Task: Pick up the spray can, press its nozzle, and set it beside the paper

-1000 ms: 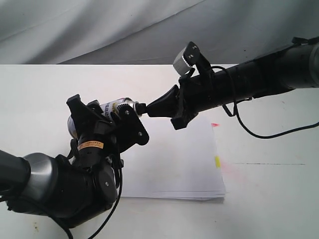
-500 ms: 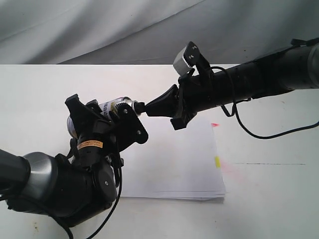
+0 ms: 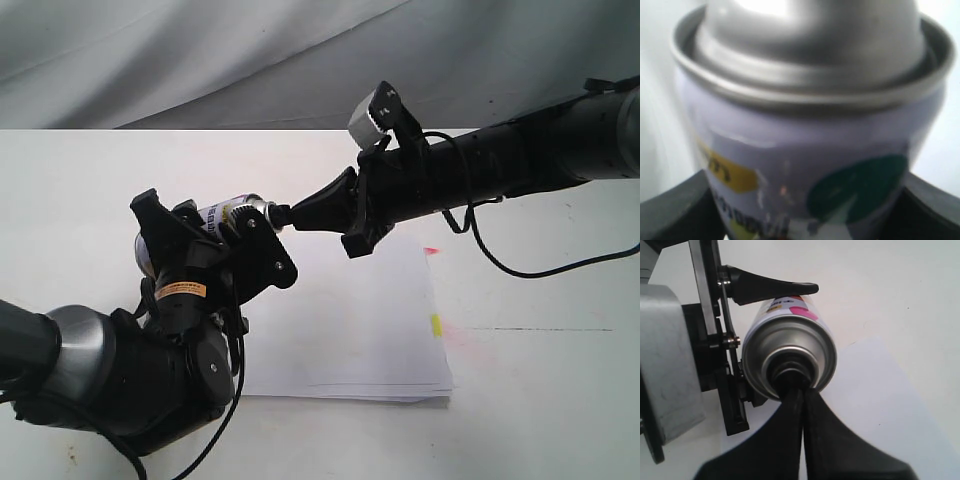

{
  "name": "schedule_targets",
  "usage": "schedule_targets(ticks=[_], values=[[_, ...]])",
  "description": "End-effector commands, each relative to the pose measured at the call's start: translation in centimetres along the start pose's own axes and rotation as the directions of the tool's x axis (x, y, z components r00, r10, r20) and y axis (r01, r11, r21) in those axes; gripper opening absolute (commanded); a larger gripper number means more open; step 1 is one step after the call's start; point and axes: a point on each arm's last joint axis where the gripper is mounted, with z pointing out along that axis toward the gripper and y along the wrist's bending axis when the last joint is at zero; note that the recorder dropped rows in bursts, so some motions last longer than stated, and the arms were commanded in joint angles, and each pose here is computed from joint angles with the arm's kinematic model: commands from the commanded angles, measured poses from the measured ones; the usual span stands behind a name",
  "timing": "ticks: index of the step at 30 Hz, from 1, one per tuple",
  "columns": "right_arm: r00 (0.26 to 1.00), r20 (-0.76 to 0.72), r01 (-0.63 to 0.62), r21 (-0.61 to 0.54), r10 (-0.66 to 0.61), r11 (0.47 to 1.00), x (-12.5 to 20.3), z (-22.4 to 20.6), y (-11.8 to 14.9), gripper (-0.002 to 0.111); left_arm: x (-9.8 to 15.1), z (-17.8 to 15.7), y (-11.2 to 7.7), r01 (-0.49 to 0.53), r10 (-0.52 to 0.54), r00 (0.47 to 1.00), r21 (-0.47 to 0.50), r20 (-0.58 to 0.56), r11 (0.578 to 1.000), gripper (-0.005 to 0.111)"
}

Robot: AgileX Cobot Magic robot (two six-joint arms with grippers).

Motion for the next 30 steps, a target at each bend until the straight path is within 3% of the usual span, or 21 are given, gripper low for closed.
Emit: schedule_targets(ticks=[1, 30], values=[[0.999, 0.033, -0.001, -0.013, 0.001, 1.000, -0.4, 0.1, 0.1, 0.000, -1.1, -0.2, 0.7, -0.006, 0.009, 0.997, -0.044, 0.079, 0.999, 0.000], [0.999, 0.005, 0.041, -0.004, -0.041, 0.999, -0.7, 1.6, 1.1, 0.000, -1.2, -0.2, 0.7, -0.010, 0.013, 0.996, -0.044, 0.083, 0.999, 0.000]])
